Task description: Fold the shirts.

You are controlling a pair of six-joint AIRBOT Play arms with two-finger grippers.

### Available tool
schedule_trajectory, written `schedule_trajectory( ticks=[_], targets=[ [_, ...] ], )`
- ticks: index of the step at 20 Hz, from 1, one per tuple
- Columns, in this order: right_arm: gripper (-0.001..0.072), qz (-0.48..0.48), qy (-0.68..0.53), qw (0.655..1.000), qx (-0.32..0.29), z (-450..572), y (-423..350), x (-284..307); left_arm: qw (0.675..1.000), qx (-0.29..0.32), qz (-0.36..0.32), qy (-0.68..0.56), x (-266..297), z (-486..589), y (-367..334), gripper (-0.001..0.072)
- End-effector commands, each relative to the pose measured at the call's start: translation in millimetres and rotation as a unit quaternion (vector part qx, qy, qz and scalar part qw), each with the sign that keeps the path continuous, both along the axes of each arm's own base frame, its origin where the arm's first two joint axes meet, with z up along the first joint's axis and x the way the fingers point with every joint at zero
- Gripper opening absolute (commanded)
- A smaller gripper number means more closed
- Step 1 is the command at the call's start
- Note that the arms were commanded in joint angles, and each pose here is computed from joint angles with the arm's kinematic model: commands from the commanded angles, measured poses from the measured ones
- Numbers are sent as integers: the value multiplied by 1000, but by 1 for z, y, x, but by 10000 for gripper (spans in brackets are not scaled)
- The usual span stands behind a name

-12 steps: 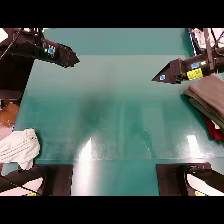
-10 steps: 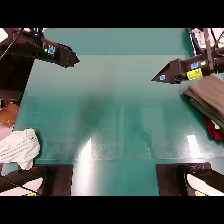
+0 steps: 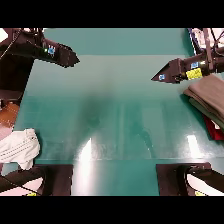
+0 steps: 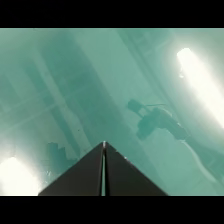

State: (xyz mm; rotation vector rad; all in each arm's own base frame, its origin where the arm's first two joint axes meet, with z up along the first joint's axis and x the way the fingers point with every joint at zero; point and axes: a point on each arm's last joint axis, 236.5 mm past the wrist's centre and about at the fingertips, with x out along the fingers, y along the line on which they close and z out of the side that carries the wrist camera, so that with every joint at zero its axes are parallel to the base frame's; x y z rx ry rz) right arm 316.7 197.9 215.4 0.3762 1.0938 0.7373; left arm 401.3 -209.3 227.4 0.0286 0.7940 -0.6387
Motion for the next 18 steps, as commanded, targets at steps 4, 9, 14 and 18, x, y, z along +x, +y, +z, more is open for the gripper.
schedule_trajectory(
  ticks=[4,9,14,18],
  targets=[
    [17,3,3,1000,-1,-1,0,-2,1000,-11,8,-21,8,8,-1,26],
    [17,9,10,1000,-4,-3,0,-6,1000,22,-10,11,-6,-7,6,26],
    [17,13,13,1000,-6,-3,0,-8,985,132,-25,111,-76,-47,54,26],
    [16,34,-9,999,-14,-4,0,-8,957,225,87,159,-129,-95,132,26]
  ],
)
